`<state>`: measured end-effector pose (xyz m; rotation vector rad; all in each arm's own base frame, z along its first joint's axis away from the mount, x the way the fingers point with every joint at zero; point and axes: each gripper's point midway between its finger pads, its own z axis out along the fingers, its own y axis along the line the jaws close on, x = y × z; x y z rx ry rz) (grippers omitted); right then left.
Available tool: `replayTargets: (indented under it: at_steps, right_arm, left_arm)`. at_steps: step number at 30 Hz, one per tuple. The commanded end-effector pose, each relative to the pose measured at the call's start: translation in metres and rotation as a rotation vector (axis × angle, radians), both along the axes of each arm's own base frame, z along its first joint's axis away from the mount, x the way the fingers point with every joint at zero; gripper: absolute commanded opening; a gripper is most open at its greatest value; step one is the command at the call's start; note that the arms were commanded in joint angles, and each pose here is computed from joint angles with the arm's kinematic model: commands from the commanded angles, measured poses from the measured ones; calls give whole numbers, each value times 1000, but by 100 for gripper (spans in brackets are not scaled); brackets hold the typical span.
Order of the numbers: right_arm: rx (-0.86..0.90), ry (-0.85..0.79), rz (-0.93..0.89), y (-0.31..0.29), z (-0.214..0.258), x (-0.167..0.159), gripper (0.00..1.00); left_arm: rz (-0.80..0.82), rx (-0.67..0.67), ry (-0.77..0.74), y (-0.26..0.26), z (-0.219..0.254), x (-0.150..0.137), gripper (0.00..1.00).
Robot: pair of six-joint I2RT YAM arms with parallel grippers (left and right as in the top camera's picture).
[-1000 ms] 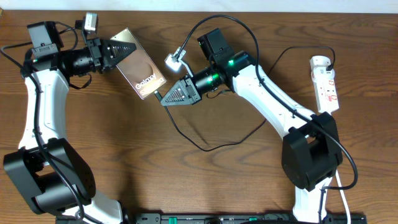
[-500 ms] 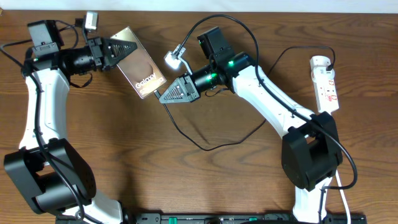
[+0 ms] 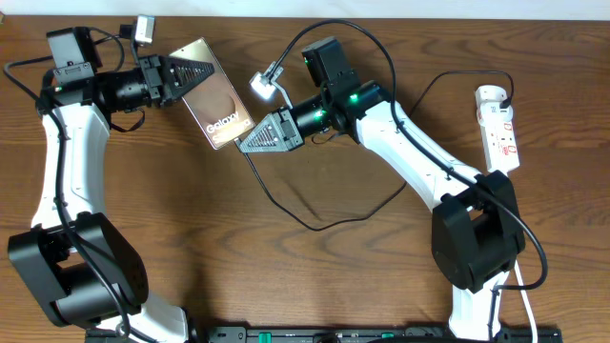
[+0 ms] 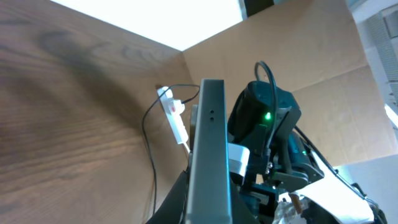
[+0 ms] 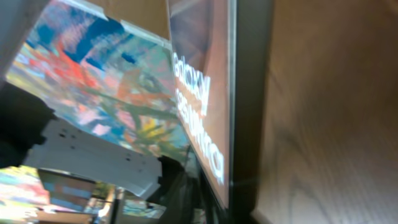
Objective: Plug charger to phone and switch on socket
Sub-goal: 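Lower the phone with both grippers toward the table center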
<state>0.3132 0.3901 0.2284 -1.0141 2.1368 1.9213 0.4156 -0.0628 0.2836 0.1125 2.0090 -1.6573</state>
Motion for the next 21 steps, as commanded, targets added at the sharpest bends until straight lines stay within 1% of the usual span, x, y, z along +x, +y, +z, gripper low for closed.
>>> replayTargets:
  at_steps: [1,3,5,6,7,12,14,17,19,21]
  right_arm:
    - [-18,-68,-63,-8,15,14,40]
    - [-37,-64,-72,-14,10,16,55]
    - [-46,-61,-78,-21,7,18,63]
    - [-53,-55,-87,-25,6,21,71]
    - [-56,-50,-96,-29,5,23,76]
    - [-56,-59,-172,-58,8,49,84]
    - [-54,-67,-211,-74,9,62,86]
    - [-82,-65,-289,-99,5,82,88]
    - [-124,-62,-339,-113,-2,93,89]
    - [-184,-63,-389,-126,-13,101,89]
  left_arm:
    - [-79,-53,9,-20,5,-10,7]
    - [-73,-46,12,-20,4,-9,7]
    - [-51,-20,32,-18,-2,-6,7]
    - [-37,-5,48,-18,-6,-5,7]
    - [-28,5,63,-17,-9,-5,7]
    - [-26,48,113,-23,-27,-8,7]
    - [-9,135,166,-27,-48,-9,7]
    - [8,336,278,-35,-89,-17,7]
    - [-17,468,324,-48,-114,-25,7]
    - [-79,548,325,-68,-130,-33,7]
